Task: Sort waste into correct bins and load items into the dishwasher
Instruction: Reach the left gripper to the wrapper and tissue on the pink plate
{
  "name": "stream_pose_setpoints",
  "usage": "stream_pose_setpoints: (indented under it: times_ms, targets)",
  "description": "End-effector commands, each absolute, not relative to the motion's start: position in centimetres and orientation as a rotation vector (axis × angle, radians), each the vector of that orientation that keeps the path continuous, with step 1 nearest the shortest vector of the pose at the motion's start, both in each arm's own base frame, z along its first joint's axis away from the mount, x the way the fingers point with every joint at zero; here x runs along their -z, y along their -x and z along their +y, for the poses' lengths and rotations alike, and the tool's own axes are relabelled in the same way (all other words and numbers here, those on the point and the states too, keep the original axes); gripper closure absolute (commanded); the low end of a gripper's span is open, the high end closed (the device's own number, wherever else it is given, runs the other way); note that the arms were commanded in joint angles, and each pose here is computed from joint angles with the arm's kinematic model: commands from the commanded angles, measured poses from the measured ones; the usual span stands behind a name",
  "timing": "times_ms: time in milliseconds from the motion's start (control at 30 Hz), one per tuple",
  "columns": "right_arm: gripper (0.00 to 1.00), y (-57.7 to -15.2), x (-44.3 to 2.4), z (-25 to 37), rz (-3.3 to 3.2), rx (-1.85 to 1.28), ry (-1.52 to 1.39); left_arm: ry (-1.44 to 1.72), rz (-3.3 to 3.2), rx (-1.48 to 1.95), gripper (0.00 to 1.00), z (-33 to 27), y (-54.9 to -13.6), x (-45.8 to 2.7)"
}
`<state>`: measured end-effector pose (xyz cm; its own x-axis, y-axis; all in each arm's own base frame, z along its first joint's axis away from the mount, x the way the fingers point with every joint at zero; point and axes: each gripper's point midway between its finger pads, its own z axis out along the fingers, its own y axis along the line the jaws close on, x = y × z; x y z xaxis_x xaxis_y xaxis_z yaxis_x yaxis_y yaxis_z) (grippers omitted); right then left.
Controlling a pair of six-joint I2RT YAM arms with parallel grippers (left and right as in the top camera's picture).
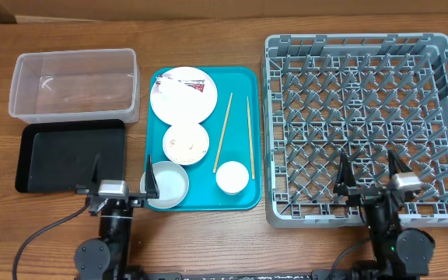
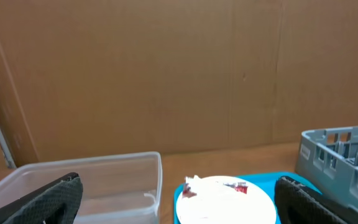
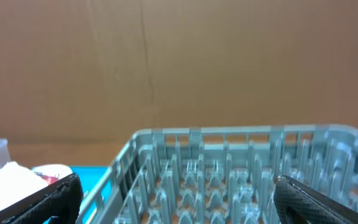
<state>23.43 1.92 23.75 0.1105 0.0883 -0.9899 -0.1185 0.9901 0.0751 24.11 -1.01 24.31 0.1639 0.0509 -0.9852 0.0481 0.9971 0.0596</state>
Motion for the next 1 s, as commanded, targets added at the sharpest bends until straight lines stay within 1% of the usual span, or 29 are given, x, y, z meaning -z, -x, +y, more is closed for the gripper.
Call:
stream_pose_setpoints:
  times_ms: [0,167,267,400,467,600,800,967]
  targets:
    - [0.00,-22.5,-26.6,2.0,1.385,-0.132,0.055,-0.085,1.408,0.017,0.00,-1.2,-24.5,-26.6]
    - [0.00,-22.3,-27.5,2.0,1.373,-0.132,0.055,-0.119,1.453,0.050,0.00,-1.9,-26.1,-28.3]
    - [0.00,-22.5,-27.6,2.0,1.399,-0.133,0.054,-0.159,1.495,0.090,0.00,-2.7,-27.7,-30.0]
    - [0.00,-23.0,-27.9,2.0,1.477,-0.136,0.049,-0.218,1.602,0.140,0.00,-3.8,-30.8,-31.8]
    - [0.00,-23.6,-28.4,2.0,1.545,-0.128,0.057,-0.265,1.717,0.174,0.00,-4.6,-33.5,-32.8]
    - [0.00,-24.9,-29.4,2.1,1.652,-0.124,0.060,-0.346,1.867,0.178,0.00,-5.8,-37.4,-33.5]
    - [0.00,-27.7,-31.0,3.5,1.797,-0.209,0.115,-0.546,2.054,0.192,0.00,-9.3,-42.6,-33.1]
    - [0.00,-29.8,-31.0,4.5,1.949,-0.275,0.136,-0.781,2.240,0.190,0.00,-12.2,-45.1,-29.9]
